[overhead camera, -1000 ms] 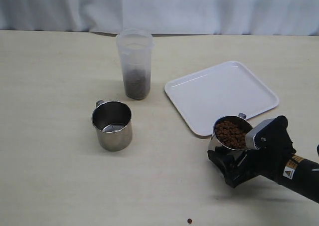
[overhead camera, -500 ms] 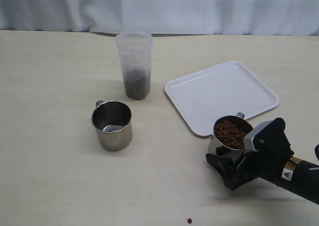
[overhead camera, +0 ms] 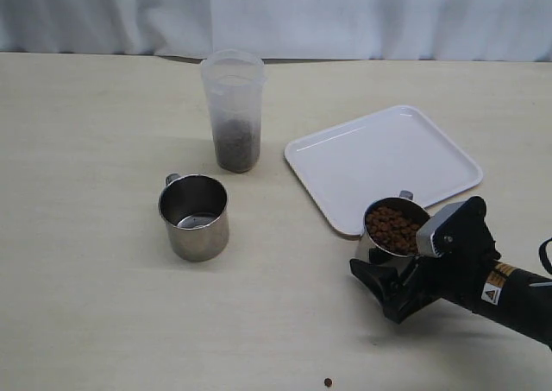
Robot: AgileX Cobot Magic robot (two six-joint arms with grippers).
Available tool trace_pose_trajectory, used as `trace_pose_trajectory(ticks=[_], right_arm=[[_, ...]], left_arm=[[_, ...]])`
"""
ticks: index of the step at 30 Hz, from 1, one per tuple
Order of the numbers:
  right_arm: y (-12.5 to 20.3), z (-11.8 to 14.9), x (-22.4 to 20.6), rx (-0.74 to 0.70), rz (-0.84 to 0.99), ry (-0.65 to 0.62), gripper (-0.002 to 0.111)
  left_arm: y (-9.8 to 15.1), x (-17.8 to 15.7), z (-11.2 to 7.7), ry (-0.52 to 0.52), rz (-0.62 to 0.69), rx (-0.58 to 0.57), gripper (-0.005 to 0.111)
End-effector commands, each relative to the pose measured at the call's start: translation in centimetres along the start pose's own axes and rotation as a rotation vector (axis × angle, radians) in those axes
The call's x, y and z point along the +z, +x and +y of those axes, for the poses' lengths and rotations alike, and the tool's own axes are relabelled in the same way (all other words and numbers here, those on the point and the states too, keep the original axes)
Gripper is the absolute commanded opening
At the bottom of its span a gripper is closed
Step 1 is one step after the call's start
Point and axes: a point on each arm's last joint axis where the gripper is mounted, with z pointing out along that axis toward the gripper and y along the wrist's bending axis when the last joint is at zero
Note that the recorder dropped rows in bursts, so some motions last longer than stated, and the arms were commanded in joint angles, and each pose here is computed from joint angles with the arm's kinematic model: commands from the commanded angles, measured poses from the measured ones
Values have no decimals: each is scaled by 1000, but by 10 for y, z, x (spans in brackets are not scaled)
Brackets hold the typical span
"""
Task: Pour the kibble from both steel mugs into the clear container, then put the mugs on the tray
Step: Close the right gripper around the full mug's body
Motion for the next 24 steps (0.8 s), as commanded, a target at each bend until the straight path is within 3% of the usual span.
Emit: trace_pose_trajectory(ticks=[1, 4, 9, 24], right_arm=[[-1, 0, 1, 1, -15, -11, 68], [-1, 0, 1, 1, -15, -11, 52], [-1, 0, 1, 12, -15, -11, 6], [-4, 2, 0, -57, -27, -30, 5]], left_arm=[[1, 0, 0, 7, 1, -11, 0], [1, 0, 0, 7, 1, -11, 0], [1, 0, 0, 7, 1, -11, 0], [1, 0, 0, 7, 1, -11, 0]])
